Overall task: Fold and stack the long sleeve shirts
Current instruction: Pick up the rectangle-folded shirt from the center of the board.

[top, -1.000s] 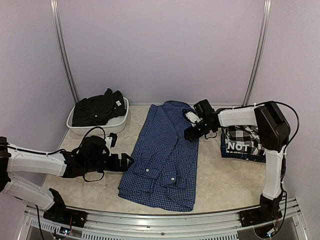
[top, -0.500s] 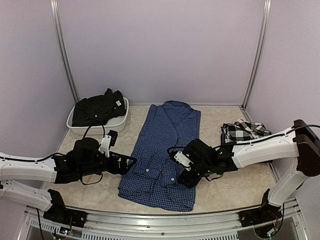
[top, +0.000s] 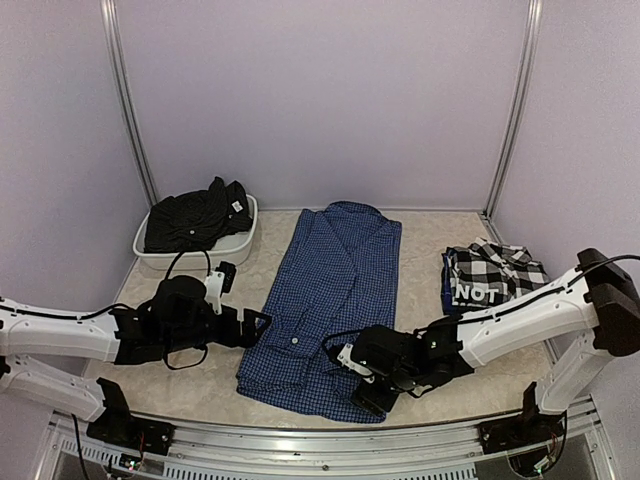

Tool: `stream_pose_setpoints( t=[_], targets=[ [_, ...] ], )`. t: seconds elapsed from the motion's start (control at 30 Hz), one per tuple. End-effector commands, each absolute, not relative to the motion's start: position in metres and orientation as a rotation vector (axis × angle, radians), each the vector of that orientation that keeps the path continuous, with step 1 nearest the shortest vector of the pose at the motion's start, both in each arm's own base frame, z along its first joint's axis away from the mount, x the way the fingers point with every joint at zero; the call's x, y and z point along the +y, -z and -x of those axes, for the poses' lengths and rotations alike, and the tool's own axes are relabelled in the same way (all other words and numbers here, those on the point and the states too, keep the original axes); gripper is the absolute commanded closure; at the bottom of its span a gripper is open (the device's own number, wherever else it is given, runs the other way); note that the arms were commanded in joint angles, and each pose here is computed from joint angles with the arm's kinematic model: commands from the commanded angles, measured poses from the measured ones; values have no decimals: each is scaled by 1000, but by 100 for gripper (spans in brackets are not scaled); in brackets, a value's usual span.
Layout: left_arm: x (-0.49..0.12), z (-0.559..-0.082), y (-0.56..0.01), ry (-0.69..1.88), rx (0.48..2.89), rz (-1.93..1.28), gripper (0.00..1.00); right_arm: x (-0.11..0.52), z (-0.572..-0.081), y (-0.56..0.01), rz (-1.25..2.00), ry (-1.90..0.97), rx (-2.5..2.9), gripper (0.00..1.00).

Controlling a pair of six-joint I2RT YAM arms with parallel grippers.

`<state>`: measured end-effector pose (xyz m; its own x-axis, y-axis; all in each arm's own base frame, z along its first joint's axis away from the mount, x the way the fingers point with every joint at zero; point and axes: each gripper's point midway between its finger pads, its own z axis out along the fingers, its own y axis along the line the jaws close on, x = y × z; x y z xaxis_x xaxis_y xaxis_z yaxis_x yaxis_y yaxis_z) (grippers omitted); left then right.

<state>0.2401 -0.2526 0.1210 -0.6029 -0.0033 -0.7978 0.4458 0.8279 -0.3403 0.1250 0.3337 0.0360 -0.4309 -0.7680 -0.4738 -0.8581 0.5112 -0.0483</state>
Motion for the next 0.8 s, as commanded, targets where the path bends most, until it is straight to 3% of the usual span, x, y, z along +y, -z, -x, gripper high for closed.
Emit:
stream_pose_setpoints(
  t=[0.0, 0.4, 0.53, 0.77],
  targets=[
    [-253, -246, -127, 634, 2136, -306, 1, 321, -113, -18, 1373, -227, 2387, 30],
    [-253, -251, -123, 583, 2164, -325, 1, 309, -92, 2, 1428, -269, 2472, 36],
    [-254, -252, -124, 586, 2168, -332, 1, 301, -94, 9, 1429, -204, 2494, 52],
    [-255, -250, -124, 576, 2168, -368, 1, 284, -97, 13, 1383, -119, 2531, 90]
  ],
)
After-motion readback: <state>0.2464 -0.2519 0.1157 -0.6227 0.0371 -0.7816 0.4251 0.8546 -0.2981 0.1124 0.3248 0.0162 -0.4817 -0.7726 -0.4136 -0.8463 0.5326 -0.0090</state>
